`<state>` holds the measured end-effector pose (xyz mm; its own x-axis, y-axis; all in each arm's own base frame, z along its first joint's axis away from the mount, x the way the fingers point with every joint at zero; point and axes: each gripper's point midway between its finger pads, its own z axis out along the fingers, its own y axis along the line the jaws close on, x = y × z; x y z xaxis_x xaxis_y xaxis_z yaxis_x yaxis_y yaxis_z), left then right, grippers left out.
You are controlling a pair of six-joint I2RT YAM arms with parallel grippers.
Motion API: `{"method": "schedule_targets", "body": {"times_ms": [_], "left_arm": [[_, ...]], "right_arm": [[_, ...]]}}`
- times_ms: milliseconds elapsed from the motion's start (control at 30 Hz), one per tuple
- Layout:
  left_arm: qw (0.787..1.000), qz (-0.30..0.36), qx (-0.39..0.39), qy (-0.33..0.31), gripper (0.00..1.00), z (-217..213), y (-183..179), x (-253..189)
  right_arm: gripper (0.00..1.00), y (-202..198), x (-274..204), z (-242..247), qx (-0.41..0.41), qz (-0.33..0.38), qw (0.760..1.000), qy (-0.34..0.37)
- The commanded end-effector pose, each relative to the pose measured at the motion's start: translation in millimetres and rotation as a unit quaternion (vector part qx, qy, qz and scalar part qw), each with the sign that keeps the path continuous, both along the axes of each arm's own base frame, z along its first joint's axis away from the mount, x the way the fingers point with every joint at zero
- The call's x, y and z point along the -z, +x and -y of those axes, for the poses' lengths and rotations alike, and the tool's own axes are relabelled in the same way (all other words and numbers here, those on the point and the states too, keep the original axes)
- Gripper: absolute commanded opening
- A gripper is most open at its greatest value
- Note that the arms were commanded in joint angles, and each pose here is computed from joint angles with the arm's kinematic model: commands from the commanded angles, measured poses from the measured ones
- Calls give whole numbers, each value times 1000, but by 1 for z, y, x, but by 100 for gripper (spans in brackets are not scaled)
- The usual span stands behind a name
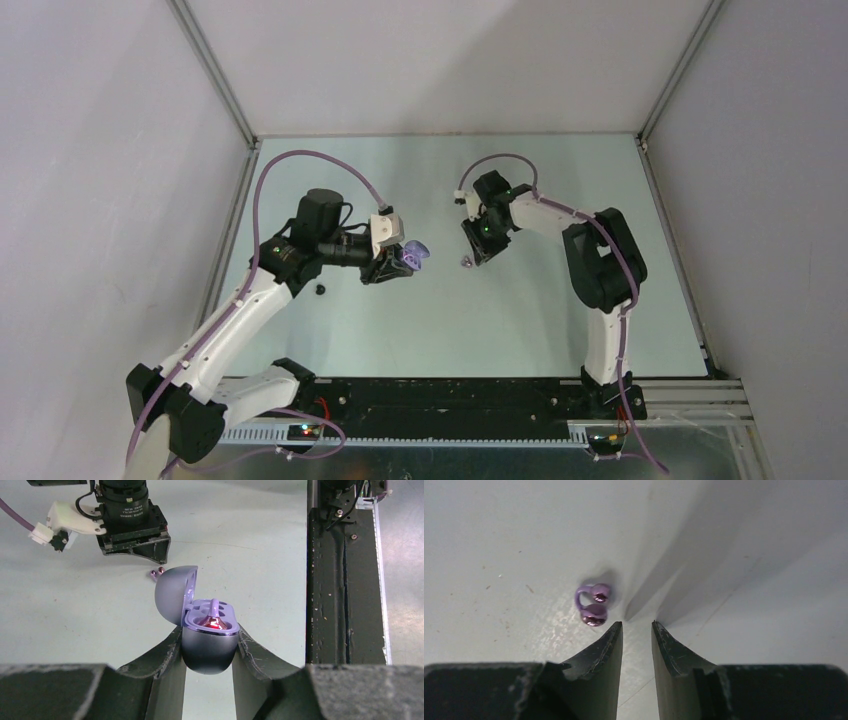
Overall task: Insert the wireless bluetooth earbuds into the charging case
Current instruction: Adjust the earbud at the center of the board.
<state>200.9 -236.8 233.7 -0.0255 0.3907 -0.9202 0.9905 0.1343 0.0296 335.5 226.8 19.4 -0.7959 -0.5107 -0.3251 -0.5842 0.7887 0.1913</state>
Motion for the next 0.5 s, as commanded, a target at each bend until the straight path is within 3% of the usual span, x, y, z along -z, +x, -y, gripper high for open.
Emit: {"method": "schedule_targets", "body": {"times_ms": [0, 300, 467], "left_arm": [[1000, 26, 8, -9, 0, 2, 0, -8], [1000, 26, 8, -9, 0, 2, 1, -8], [1000, 27, 8, -9, 0, 2, 0, -9]], "right_arm": [[32, 18, 4, 6, 11, 19, 1000, -10], [32, 5, -36, -24, -23, 35, 998, 50], [33, 3, -47, -40, -28, 65, 996, 45]]}}
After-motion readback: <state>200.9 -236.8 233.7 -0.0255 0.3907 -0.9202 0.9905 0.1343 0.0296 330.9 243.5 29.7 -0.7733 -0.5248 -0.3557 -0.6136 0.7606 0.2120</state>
